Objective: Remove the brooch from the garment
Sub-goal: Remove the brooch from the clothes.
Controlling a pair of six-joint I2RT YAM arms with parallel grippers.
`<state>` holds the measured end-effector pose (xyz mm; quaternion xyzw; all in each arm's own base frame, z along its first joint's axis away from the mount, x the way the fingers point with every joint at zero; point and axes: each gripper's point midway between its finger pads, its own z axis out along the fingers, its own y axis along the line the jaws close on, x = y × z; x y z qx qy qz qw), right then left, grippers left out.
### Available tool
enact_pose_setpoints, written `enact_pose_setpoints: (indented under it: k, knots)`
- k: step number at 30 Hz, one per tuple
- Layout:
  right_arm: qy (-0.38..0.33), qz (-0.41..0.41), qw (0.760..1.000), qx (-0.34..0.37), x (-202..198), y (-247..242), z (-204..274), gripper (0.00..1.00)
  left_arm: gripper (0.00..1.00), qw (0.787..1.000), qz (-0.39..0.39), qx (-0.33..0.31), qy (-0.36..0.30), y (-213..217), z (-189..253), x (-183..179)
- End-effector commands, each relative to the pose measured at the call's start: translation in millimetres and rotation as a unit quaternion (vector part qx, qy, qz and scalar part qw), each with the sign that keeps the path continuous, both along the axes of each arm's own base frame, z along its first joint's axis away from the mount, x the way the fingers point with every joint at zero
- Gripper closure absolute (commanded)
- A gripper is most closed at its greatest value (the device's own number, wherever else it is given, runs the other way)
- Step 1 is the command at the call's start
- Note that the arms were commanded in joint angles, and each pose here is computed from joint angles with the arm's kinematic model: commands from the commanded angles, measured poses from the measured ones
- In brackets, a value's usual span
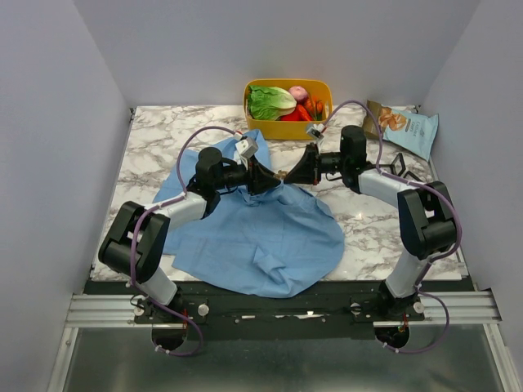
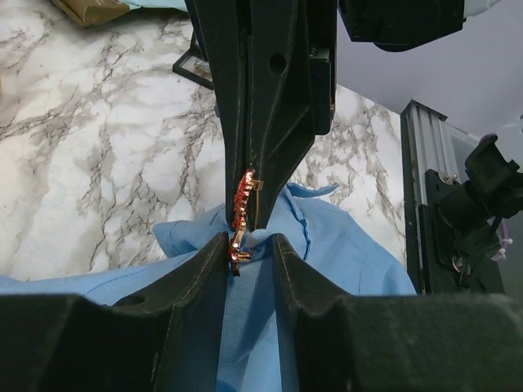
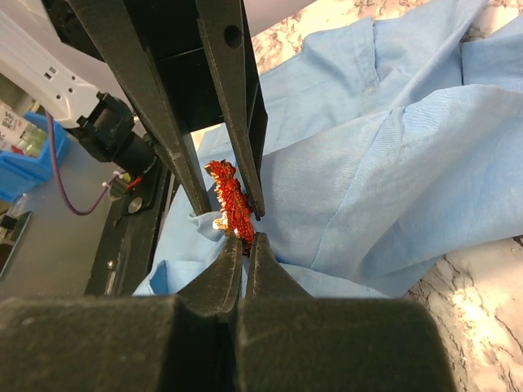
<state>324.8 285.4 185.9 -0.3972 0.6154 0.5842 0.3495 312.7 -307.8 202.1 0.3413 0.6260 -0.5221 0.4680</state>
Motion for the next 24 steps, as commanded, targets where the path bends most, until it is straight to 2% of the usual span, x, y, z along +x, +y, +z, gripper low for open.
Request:
enact_pose_setpoints:
  k: [1,4,6,18,24]
  knots:
    - [0.004,0.008,1.000,0.000,0.5,4.1,-2.1,0.99,0.66,0.999,-0.030,-0.019,-0.037,-6.2,19.1,-11.3]
    - [0.003,0.011,1.000,0.002,-0.8,4.0,-0.3,0.99,0.71,0.999,-0.026,-0.016,-0.036,-5.3,15.9,-10.1]
    - [0.002,0.015,1.000,0.006,-1.8,3.6,2.3,0.99,0.71,0.999,-0.025,-0.013,-0.036,-4.5,13.9,-9.5]
    - [0.009,0.005,1.000,0.023,1.2,0.4,11.9,0.99,0.57,0.999,-0.029,0.012,-0.034,-4.3,9.4,-5.3]
    - [0.010,0.002,1.000,0.023,1.5,-2.0,10.0,0.99,0.57,0.999,-0.021,0.013,-0.036,0.8,15.3,-1.7]
